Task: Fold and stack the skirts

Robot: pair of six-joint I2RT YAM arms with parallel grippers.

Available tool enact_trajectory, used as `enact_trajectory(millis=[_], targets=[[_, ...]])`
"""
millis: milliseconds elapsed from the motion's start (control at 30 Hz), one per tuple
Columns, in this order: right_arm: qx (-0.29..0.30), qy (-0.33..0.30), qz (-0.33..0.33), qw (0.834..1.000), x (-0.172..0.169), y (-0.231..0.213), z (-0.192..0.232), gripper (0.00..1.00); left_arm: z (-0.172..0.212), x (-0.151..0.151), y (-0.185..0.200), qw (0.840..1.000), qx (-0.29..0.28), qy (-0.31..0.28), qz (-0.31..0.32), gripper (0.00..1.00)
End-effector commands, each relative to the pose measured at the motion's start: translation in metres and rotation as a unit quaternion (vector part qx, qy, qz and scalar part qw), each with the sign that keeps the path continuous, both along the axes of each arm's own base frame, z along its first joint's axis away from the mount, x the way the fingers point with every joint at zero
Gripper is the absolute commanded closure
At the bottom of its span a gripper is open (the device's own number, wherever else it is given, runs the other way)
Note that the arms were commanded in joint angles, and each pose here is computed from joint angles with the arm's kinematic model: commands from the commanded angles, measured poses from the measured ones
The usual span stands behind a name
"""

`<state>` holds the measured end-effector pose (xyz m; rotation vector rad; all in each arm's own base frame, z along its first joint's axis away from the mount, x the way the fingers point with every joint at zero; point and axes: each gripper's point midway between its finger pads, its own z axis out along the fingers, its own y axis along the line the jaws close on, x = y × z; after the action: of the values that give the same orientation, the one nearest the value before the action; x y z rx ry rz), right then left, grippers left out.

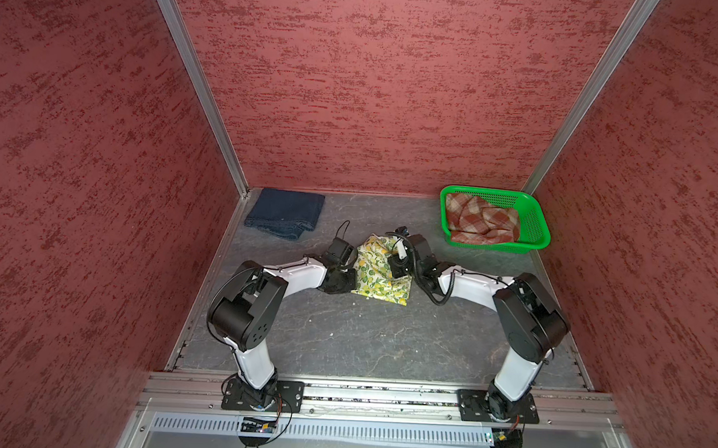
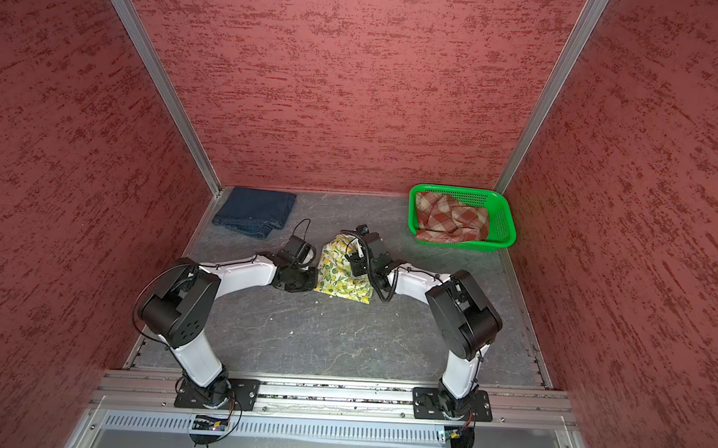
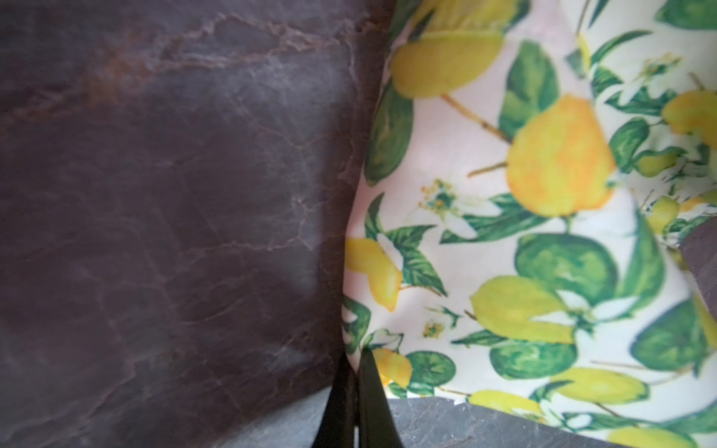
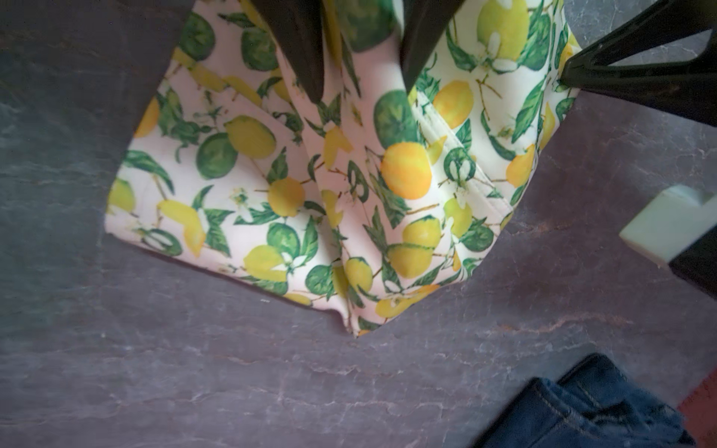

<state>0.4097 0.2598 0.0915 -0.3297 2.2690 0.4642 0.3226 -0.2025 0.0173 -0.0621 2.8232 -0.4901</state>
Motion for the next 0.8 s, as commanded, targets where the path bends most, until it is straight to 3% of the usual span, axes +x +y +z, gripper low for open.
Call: enact_trajectory(millis=[0,133,200,300,400,467,533,567,633,767], targets=[[0.069,0.004,-0.014,0.998,0.014,-0.013,0.027,0.59,-0.038,-0.029,0.024,0.996,0.059,0.067,-0.002,1.00],[0.079,0.014,-0.061,0.995,0.036,-0.048,0.027,0.32,-0.036,-0.028,0.025,0.996,0.058,0.066,-0.002,1.00],[0.061,0.009,-0.087,0.994,0.045,-0.064,0.028,0.24,-0.035,-0.028,0.024,0.996,0.059,0.065,-0.003,1.00],[0.032,-0.010,-0.104,0.994,0.052,-0.074,0.039,0.20,-0.031,-0.025,0.023,0.996,0.058,0.062,-0.003,1.00],[0.050,-0.025,-0.089,0.994,0.047,-0.070,0.057,0.22,-0.023,-0.021,0.020,0.997,0.054,0.054,-0.003,0.97],[0.061,-0.026,-0.077,0.995,0.040,-0.065,0.063,0.23,-0.013,-0.018,0.018,0.998,0.047,0.042,-0.003,0.82],[0.062,-0.025,-0.067,0.995,0.031,-0.061,0.065,0.24,0.003,-0.013,0.015,0.999,0.040,0.017,-0.003,0.54],[0.061,-0.026,-0.064,0.996,0.028,-0.060,0.065,0.24,0.011,-0.011,0.015,0.999,0.038,0.006,-0.004,0.46],[0.057,-0.027,-0.063,0.996,0.021,-0.059,0.064,0.24,0.032,-0.007,0.013,0.999,0.032,-0.026,-0.006,0.37],[0.050,-0.032,-0.049,0.997,0.009,-0.054,0.063,0.24,0.070,-0.003,0.008,0.995,0.030,-0.091,-0.022,0.29]])
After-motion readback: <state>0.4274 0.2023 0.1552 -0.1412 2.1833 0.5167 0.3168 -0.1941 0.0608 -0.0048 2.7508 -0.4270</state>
